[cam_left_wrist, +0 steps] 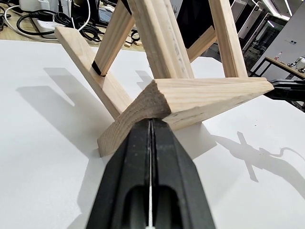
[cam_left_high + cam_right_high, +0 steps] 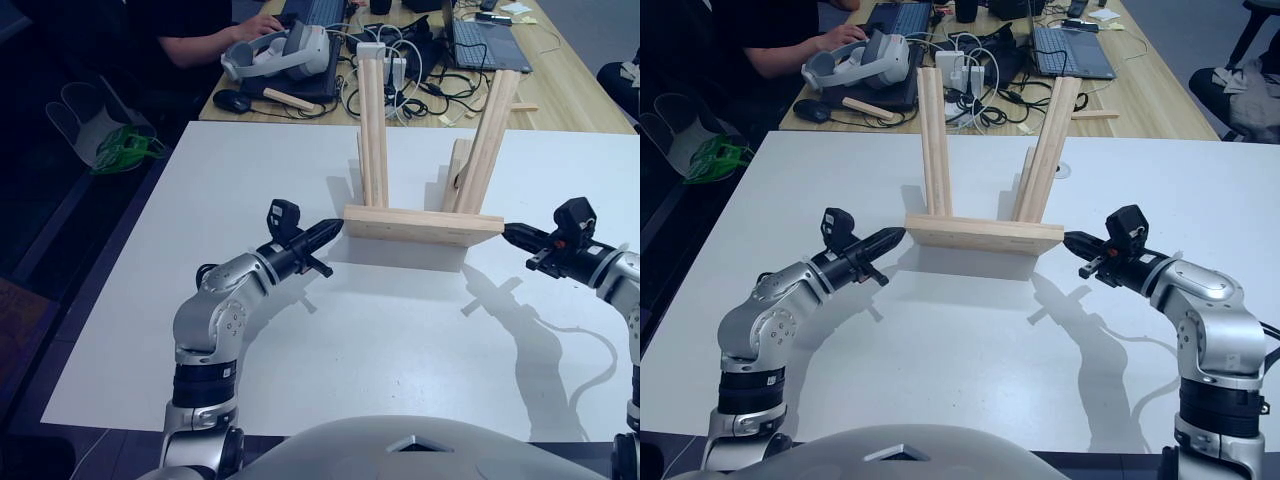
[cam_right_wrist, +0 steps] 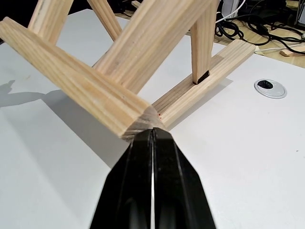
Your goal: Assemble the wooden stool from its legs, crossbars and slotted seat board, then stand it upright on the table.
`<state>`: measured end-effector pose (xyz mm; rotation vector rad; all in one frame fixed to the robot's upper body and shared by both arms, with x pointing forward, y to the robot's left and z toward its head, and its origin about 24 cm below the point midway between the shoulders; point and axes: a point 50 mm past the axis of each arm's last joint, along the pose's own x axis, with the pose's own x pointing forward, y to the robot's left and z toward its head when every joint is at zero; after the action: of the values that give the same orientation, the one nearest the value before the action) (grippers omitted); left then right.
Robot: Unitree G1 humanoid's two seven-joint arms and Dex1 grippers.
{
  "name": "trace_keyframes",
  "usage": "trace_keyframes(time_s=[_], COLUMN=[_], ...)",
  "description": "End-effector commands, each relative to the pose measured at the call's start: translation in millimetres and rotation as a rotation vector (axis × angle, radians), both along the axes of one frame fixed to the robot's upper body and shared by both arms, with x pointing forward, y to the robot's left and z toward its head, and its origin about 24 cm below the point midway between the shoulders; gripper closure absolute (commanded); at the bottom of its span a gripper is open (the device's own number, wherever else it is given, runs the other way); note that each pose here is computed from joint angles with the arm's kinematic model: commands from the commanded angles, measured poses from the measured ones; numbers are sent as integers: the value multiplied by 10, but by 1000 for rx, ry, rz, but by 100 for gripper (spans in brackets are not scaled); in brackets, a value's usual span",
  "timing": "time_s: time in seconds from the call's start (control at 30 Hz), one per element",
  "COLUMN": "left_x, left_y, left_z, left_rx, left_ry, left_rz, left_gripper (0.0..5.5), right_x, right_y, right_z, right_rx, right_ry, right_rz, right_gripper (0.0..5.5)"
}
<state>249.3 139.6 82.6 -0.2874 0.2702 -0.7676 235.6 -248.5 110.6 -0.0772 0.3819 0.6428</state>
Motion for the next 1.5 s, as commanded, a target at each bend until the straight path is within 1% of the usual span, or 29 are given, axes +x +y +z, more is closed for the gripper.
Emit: trace_keyframes(time_s=[0.03,0.23,0.37,0.47,0.53,0.63,0.7,0.77,0.83,0.87,0.9,0.93,0.97,1.0,1.03,1.13,1.23,1.33,1.5], left_x=[-89,-77,-52,-94,-122,-177,-231,-259,-184,-103,87,236,347,401,416,407,312,202,116], left_y=[-640,-614,-547,-470,-413,-314,-243,-101,83,181,345,477,590,664,699,698,504,335,182], left_z=[327,255,149,154,253,562,743,974,1189,1270,1278,1234,1106,982,857,494,258,198,223], left_rx=[-255,-208,-137,-143,-200,-300,-310,-329,-360,-371,-324,-250,-129,-33,39,215,295,310,298], left_ry=[-90,-79,-70,-71,-98,-164,-193,-240,-307,-338,-331,-303,-240,-190,-137,-3,90,119,112], left_rz=[-317,-287,-213,-198,-193,-228,-281,-304,-213,-117,91,261,403,489,531,582,474,333,192], left_gripper=[546,546,546,546,546,546,546,546,546,546,546,546,546,546,546,546,546,546,546], right_x=[-12,-10,21,2,-4,-35,-59,-71,-86,-86,-84,-82,-78,-74,-69,-37,-32,-39,-46], right_y=[652,623,461,338,302,250,199,134,97,89,87,89,94,99,101,73,73,73,86], right_z=[147,121,68,34,29,-6,-56,-89,-116,-126,-133,-136,-139,-141,-141,-143,-151,-164,-187], right_rx=[253,233,185,160,153,136,117,99,88,85,84,84,83,82,79,54,46,44,43], right_ry=[-72,-72,-75,-65,-63,-49,-39,-36,-35,-37,-40,-42,-44,-46,-48,-58,-56,-54,-50], right_rz=[342,326,257,228,220,203,177,140,117,107,97,89,84,81,77,47,43,40,40], right_gripper=[550,550,550,550,550,550,550,550,550,550,550,550,550,550,550,550,550,550,550])
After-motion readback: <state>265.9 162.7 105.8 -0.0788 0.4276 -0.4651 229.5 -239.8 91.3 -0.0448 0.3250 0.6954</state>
